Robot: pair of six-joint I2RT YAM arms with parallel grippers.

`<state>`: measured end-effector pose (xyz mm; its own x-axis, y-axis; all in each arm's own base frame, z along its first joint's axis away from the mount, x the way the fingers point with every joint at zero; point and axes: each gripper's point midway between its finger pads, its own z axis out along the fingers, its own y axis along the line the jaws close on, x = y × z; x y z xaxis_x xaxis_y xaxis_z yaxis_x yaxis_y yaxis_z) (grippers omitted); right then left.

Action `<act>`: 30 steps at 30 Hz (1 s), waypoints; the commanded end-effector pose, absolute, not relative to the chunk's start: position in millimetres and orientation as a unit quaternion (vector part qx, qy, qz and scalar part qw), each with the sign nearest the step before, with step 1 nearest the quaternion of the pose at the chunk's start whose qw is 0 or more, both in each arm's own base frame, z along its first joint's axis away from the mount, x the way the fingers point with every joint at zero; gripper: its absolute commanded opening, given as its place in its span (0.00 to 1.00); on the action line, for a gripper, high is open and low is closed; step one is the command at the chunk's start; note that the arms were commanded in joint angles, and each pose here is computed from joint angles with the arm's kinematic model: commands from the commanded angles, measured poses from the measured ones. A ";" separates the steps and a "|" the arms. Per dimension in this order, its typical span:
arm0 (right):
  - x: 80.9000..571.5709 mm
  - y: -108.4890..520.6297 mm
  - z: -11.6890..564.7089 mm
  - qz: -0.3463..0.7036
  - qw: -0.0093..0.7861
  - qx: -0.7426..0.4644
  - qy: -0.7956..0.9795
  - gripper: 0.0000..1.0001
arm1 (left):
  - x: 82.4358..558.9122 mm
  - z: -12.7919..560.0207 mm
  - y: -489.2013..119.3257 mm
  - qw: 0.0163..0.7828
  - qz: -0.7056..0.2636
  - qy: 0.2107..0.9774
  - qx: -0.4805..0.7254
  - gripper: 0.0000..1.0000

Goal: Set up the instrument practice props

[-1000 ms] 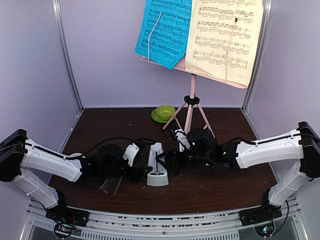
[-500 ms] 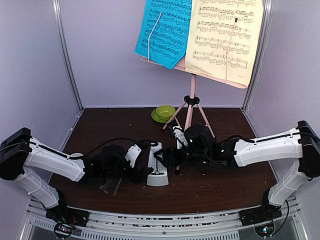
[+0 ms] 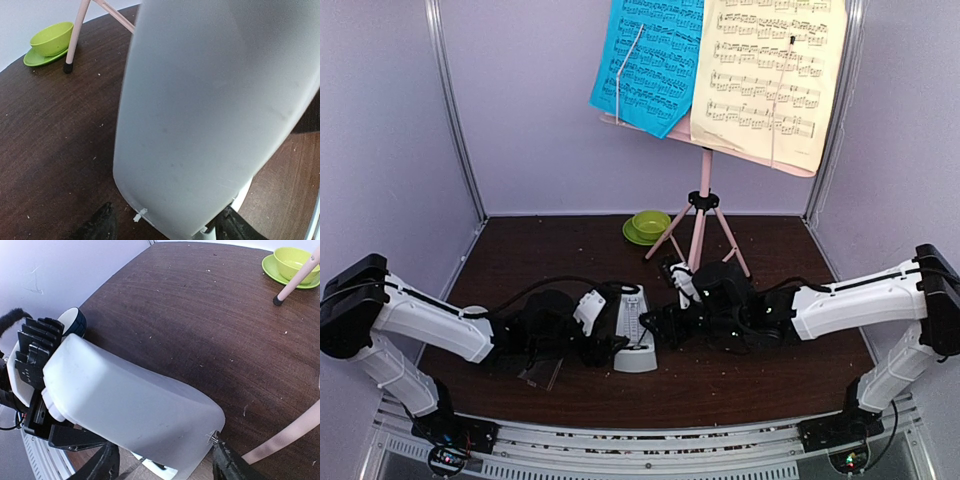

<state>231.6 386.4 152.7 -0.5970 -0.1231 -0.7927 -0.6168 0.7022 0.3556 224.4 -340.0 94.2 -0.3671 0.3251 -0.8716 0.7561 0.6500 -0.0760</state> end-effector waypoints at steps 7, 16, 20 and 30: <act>238.9 380.7 181.2 0.316 0.417 -0.191 0.831 0.73 | 238.3 124.9 -337.9 0.494 -0.250 0.777 0.300 0.80; 241.6 331.6 150.6 0.243 0.409 -0.155 0.866 0.74 | 239.9 136.8 -302.1 0.514 -0.230 0.791 0.240 0.85; 242.6 296.4 122.1 0.206 0.390 -0.128 0.888 0.75 | 248.5 129.0 -272.2 0.495 -0.202 0.825 0.183 0.89; 238.5 267.5 153.9 0.201 0.401 -0.116 0.886 0.89 | 269.9 128.1 -191.6 0.472 -0.162 0.863 0.078 0.91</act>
<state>235.5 277.4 117.5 -0.6898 -0.0729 -0.7203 -0.3746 0.8873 0.2689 265.3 -221.1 127.1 -0.5071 0.0403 -0.8610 0.3746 0.9099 -0.1780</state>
